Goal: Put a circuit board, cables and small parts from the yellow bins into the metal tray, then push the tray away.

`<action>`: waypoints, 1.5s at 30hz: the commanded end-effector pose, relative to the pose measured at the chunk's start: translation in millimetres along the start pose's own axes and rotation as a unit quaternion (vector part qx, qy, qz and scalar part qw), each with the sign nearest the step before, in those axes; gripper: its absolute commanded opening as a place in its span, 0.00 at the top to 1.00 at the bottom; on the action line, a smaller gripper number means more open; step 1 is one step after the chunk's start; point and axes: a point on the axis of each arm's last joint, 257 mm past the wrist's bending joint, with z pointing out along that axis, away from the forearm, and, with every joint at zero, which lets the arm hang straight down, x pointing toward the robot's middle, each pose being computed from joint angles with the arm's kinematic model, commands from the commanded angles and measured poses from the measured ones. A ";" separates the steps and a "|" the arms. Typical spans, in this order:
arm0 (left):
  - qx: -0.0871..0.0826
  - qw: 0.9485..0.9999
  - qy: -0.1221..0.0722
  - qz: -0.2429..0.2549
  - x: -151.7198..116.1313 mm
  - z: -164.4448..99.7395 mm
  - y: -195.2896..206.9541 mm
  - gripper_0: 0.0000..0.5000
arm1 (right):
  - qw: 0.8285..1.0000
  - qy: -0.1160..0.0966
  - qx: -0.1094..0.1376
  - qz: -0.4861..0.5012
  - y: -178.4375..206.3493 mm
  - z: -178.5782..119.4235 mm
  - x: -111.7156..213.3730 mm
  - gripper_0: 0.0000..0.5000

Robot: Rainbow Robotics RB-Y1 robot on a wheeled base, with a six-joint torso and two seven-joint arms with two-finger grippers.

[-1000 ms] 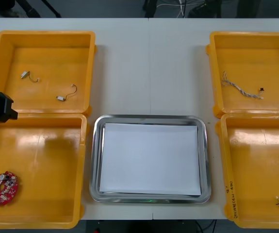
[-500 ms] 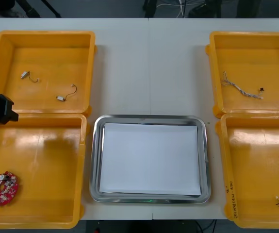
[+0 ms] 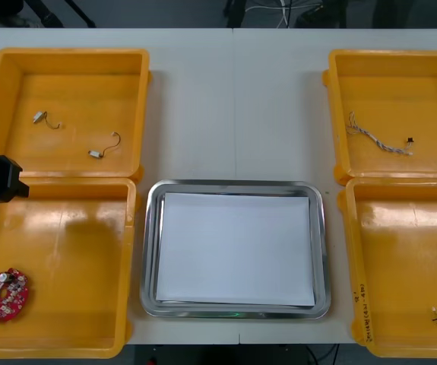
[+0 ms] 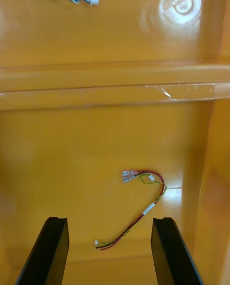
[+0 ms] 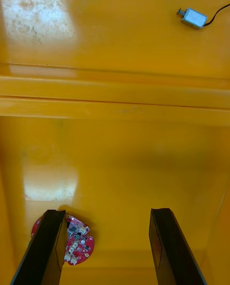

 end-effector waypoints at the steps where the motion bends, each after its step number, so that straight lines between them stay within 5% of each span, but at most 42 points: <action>1: -0.017 0.999 -0.008 0.029 -1.5 -9.5 18.9 0.00 | 0.999 -0.008 0.030 0.032 -29.5 -14.6 7.1 0.00; 9: -0.018 1.000 -0.011 0.000 2.3 -12.9 31.5 0.00 | 0.997 0.020 0.040 0.063 -52.5 -2.2 43.7 0.00; 25: -0.011 0.997 -0.025 -0.073 7.7 -14.0 45.2 0.00 | 0.992 -0.013 0.030 0.118 -69.9 21.5 64.6 0.00; 34: -0.029 0.988 -0.016 -0.151 36.3 -10.3 58.0 0.00 | 0.983 -0.008 0.037 0.177 -73.6 36.9 80.2 0.00; 45: -0.015 0.975 -0.009 -0.223 54.2 -3.0 63.1 0.00 | 0.963 -0.003 0.015 0.268 -57.6 55.2 83.1 0.00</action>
